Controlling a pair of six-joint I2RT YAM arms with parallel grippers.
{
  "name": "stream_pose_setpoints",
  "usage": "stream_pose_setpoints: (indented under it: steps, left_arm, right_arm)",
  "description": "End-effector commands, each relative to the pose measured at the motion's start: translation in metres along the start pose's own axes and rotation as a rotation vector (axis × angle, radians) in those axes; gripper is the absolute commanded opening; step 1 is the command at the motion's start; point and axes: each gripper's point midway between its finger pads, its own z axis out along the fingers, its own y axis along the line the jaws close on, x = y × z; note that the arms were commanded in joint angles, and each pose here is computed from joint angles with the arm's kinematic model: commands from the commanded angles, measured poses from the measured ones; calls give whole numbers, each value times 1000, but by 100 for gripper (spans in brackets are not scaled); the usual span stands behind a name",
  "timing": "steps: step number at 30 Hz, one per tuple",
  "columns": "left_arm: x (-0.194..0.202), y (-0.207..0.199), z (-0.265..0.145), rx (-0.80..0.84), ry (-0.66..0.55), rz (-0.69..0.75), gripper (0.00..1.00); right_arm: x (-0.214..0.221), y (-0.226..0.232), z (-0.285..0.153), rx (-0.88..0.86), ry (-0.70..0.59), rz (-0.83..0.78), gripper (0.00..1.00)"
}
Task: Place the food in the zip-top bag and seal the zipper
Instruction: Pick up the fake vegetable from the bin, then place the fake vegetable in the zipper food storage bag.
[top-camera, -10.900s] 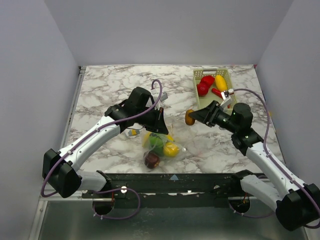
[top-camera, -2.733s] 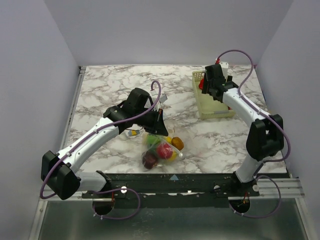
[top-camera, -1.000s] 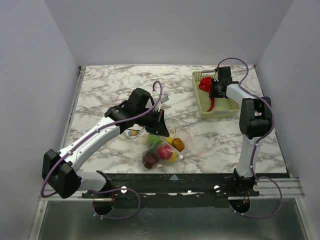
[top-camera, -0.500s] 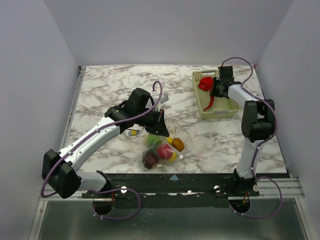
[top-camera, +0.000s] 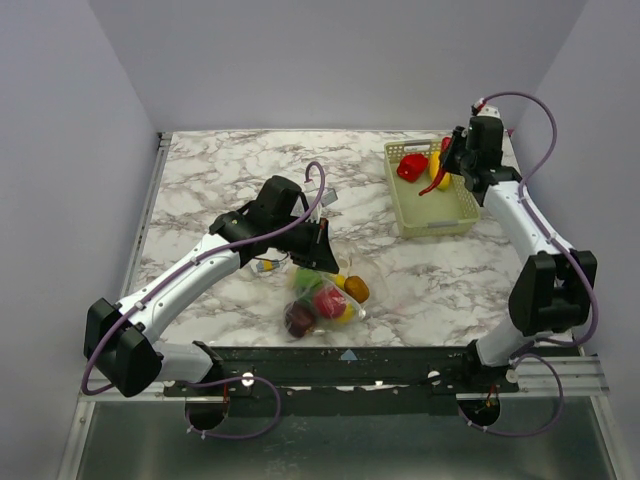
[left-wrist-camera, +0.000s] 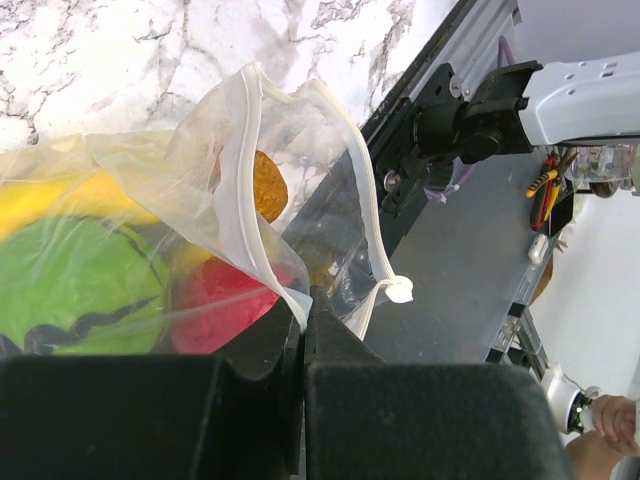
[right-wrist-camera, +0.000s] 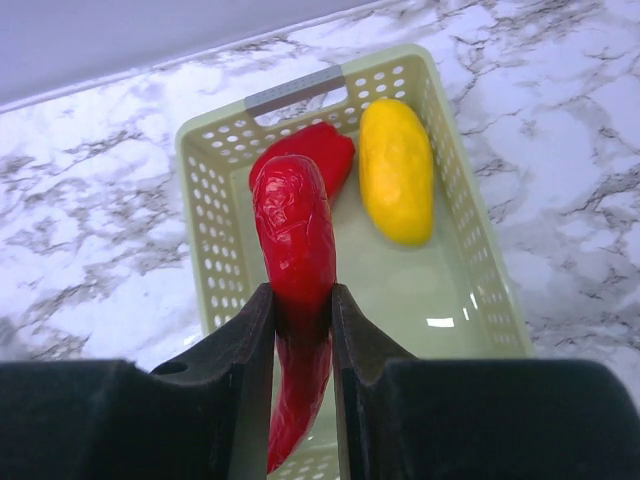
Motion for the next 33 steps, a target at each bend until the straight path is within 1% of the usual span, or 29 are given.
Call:
stream_pose_setpoints:
  steps: [1,6,7,9,13,17,21,24,33]
  left_arm:
    - [-5,-10,-1,39,-13,23,0]
    - [-5,-9,0,37,-9,21,0]
    - [-6,-9,0,37,-10,21,0]
    - [-5,-8,1,34,-9,20,0]
    - [-5,-8,1,33,-8,19,0]
    - [-6,-6,1,26,-11,18,0]
    - [-6,-5,2,20,-13,20,0]
    - [-7,-5,1,17,-16,20,0]
    - [-7,-6,0,20,-18,24,0]
  right_arm:
    - [-6,24,-35,-137,-48,51,0]
    - [13,74,-90,-445,-63,92,0]
    - [22,84,-99,-505,-43,94,0]
    - [39,98,-117,-571,-13,104,0]
    - [65,130,-152,-687,4,119,0]
    - [93,161,-183,-729,21,112,0]
    - [113,180,-207,-720,12,97,0]
    - [120,183,-218,-684,-14,89,0]
    - [163,191,-236,-687,22,6,0]
